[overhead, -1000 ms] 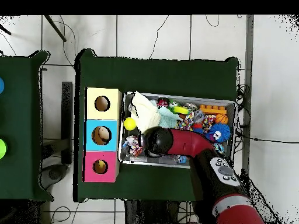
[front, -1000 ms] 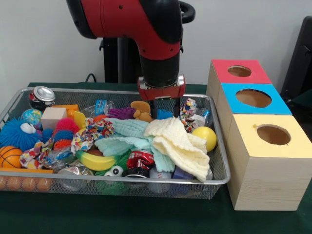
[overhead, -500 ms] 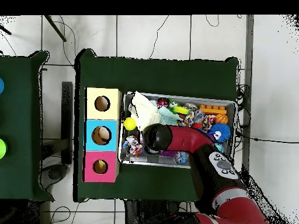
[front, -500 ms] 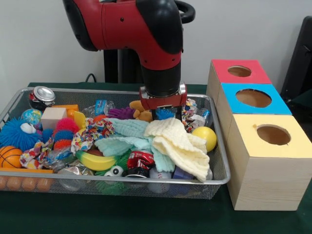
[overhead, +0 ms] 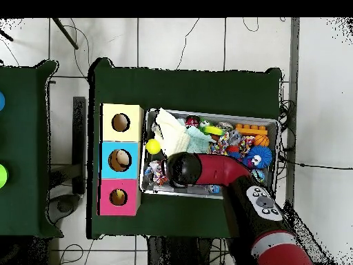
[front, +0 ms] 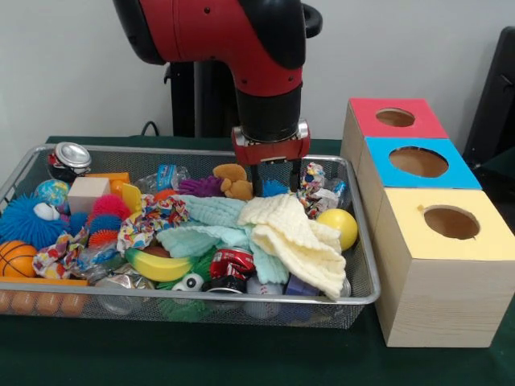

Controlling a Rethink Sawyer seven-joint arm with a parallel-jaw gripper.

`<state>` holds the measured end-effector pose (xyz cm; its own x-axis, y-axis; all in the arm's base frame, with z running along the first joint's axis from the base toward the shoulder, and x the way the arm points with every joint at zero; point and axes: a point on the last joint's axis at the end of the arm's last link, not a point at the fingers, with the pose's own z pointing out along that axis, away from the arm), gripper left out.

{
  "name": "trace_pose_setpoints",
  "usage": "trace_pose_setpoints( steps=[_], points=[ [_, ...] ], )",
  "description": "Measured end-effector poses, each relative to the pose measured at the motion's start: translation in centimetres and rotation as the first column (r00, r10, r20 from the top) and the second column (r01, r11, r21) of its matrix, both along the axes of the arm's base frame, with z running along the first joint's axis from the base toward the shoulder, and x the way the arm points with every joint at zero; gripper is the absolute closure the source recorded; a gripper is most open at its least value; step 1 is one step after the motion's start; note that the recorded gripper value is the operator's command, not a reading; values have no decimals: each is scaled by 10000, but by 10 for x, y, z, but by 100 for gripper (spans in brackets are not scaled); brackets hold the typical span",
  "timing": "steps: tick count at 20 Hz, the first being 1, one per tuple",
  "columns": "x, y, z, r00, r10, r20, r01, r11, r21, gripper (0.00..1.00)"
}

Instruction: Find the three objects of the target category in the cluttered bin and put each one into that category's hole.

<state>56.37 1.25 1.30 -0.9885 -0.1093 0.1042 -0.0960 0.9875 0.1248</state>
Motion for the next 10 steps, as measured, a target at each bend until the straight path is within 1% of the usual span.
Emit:
trace_pose_setpoints(
  steps=[5,10],
  points=[
    [-13,20,11,9988,347,341,-344,9994,-84,0],
    [-22,53,11,9927,896,803,-887,9959,-147,0]
  ],
)
